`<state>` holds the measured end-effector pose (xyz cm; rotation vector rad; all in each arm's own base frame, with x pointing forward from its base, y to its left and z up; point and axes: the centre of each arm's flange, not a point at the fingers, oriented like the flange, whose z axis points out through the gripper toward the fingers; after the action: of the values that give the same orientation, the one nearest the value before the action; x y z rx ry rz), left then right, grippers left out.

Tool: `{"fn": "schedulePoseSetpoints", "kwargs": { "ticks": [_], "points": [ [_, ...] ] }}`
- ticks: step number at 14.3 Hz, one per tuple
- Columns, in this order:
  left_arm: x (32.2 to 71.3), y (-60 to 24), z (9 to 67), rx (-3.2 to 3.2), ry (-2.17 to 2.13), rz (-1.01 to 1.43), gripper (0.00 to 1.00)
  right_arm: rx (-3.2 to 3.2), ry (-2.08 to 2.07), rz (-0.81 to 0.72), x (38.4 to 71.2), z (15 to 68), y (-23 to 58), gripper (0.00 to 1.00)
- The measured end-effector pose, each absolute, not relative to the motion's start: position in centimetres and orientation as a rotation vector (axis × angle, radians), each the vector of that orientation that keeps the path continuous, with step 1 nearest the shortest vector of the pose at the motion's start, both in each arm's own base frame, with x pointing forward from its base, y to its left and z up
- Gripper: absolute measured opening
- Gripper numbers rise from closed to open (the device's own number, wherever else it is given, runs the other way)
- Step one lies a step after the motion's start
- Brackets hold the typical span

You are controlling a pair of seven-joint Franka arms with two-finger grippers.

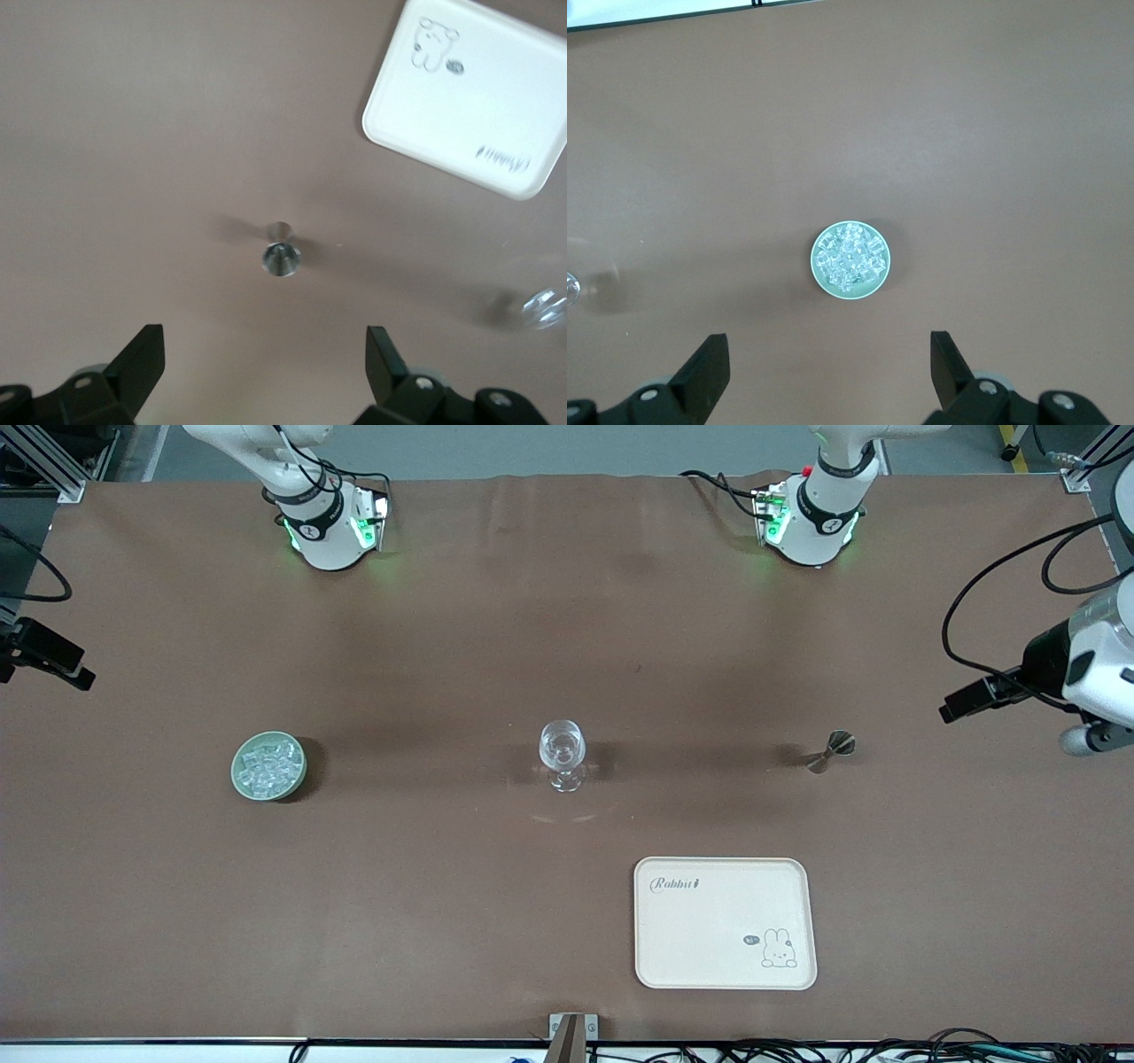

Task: Pour wine and add ice with both arms

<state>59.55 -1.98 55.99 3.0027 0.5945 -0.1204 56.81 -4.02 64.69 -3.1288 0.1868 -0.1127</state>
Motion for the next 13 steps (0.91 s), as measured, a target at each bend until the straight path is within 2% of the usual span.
{"fn": "schedulePoseSetpoints", "kwargs": {
  "ticks": [4, 7, 13],
  "points": [
    [61.0, 0.9, 51.9, 2.84, 1.031, -0.257, 1.0, -3.127, 0.187, -0.105, 58.5, 58.4, -4.1, 1.0],
    [61.4, 2.0, 47.4, 2.691, 1.244, -0.47, 1.0, -3.127, 0.182, -0.102, 59.3, 52.7, -3.9, 1.0],
    [59.8, 12.7, 39.5, 2.136, 1.532, -0.724, 1.0, -3.125, 0.183, -0.164, 59.7, 40.3, -3.9, 1.0]
  ]
}}
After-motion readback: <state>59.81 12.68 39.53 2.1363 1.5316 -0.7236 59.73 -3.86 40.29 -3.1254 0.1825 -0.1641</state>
